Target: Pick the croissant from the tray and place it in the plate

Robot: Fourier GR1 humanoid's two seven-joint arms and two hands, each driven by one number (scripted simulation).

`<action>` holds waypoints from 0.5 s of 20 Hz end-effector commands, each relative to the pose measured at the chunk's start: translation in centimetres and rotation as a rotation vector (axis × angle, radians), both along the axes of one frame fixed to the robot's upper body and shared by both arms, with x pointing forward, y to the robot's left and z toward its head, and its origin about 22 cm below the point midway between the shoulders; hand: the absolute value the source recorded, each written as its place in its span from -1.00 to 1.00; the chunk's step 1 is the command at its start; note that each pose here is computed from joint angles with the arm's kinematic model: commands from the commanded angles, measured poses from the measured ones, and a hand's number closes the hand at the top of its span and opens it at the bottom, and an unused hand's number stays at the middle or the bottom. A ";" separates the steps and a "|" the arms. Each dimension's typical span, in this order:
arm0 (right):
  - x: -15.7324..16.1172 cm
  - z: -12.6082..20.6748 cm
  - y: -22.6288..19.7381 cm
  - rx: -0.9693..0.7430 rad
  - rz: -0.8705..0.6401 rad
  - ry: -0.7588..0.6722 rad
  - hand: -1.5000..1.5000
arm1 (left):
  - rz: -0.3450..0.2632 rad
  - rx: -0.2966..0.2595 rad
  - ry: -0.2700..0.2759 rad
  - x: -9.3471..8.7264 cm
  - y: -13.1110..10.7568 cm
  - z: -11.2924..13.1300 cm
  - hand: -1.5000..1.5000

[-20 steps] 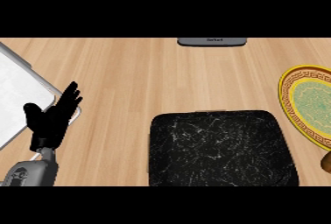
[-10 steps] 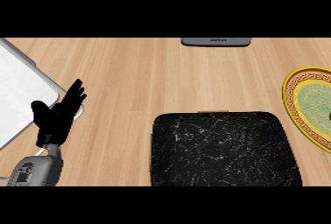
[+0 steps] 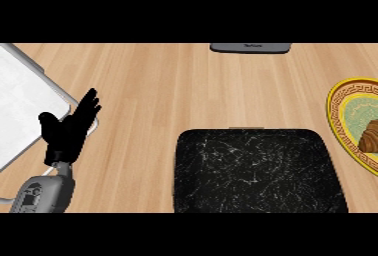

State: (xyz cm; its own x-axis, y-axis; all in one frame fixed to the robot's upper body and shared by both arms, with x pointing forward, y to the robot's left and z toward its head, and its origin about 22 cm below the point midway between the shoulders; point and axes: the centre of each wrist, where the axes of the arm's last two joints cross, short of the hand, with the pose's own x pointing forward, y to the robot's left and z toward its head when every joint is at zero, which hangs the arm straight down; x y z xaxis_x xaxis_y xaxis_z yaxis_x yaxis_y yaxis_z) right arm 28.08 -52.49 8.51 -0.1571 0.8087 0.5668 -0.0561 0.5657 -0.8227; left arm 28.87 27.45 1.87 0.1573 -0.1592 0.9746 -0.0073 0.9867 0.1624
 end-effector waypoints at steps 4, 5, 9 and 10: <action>1.7 -0.5 0.0 0.079 0.113 -0.130 -1.00 | 0.016 0.006 -0.008 0.6 -0.3 0.2 0.00; 1.4 -0.6 -0.2 0.134 0.136 -0.175 -1.00 | 0.014 0.012 -0.010 -0.2 -0.3 0.6 0.00; 2.5 0.7 0.6 0.346 0.265 -0.304 -1.00 | 0.029 0.011 0.018 -0.6 0.7 0.6 0.00; 2.2 1.6 -0.1 0.401 0.292 -0.305 -1.00 | 0.031 0.012 0.016 -1.0 0.4 -0.7 0.00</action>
